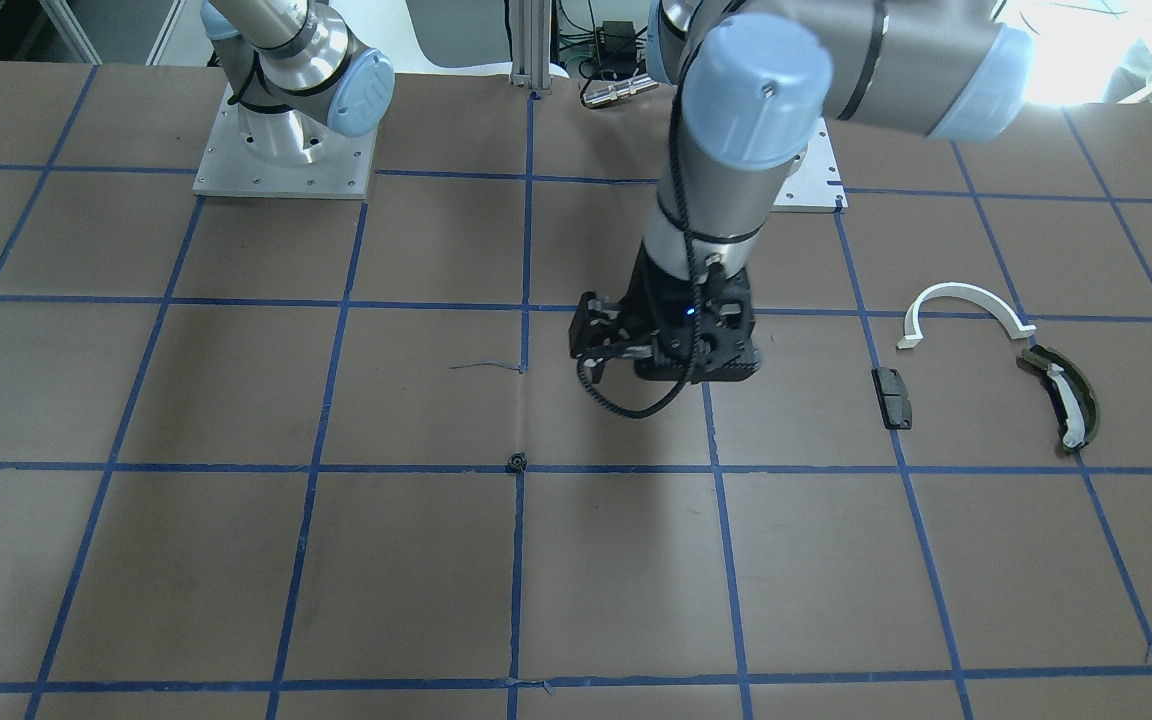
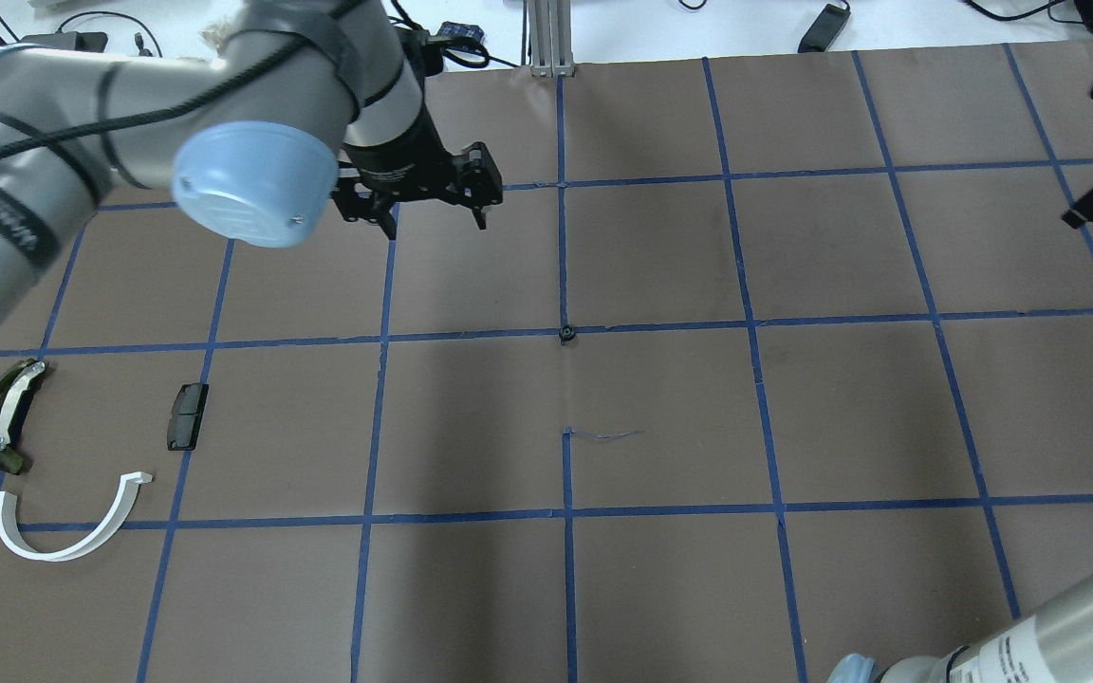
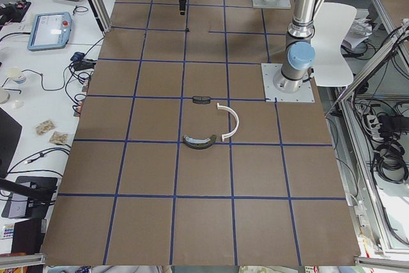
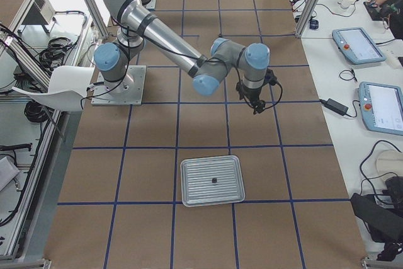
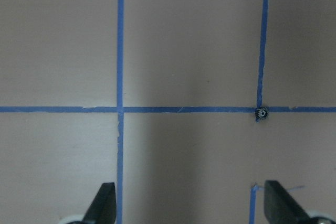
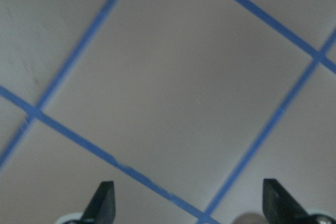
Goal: Place bearing gear from tray to pile
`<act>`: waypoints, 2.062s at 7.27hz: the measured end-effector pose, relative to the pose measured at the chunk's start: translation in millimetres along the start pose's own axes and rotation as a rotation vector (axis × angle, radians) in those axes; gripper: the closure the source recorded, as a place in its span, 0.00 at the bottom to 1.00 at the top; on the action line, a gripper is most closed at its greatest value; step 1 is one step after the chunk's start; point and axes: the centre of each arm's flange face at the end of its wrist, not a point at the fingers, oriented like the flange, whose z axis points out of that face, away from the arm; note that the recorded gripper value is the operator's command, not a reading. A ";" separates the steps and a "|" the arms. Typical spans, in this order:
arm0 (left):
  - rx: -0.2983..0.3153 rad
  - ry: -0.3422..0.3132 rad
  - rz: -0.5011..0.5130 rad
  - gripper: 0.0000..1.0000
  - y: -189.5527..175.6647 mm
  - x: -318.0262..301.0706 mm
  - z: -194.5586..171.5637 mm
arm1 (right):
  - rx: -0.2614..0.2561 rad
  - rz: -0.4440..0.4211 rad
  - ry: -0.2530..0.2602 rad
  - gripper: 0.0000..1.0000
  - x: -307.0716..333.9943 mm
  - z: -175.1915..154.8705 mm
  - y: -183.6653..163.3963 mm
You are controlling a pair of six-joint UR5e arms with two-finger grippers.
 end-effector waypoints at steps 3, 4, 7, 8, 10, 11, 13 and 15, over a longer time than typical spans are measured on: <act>-0.020 -0.024 -0.023 0.05 12.1 77.5 119.7 | 0.015 -0.007 0.027 0.08 82.4 49.8 181.1; -0.017 -0.025 -0.013 0.12 19.0 89.7 155.4 | 0.026 -0.004 0.020 0.10 91.0 73.5 210.6; 0.000 -0.076 -0.002 0.29 26.4 90.3 204.5 | 0.048 -0.006 -0.021 0.15 88.8 116.2 230.8; -0.002 -0.087 0.002 0.50 27.8 88.5 208.1 | 0.048 -0.008 -0.017 0.25 87.9 122.0 231.6; -0.010 -0.092 0.003 0.99 29.2 87.6 211.2 | 0.046 -0.011 -0.003 0.82 88.9 123.4 232.2; -0.012 -0.093 0.006 1.00 29.4 87.3 212.1 | 0.046 -0.010 -0.002 0.96 89.1 123.2 232.2; -0.011 -0.090 0.010 1.00 28.4 88.4 209.6 | 0.047 -0.003 0.001 1.00 89.6 121.2 232.0; -0.015 -0.088 0.020 1.00 11.0 71.0 180.0 | 0.070 -0.003 0.015 1.00 88.1 102.2 222.9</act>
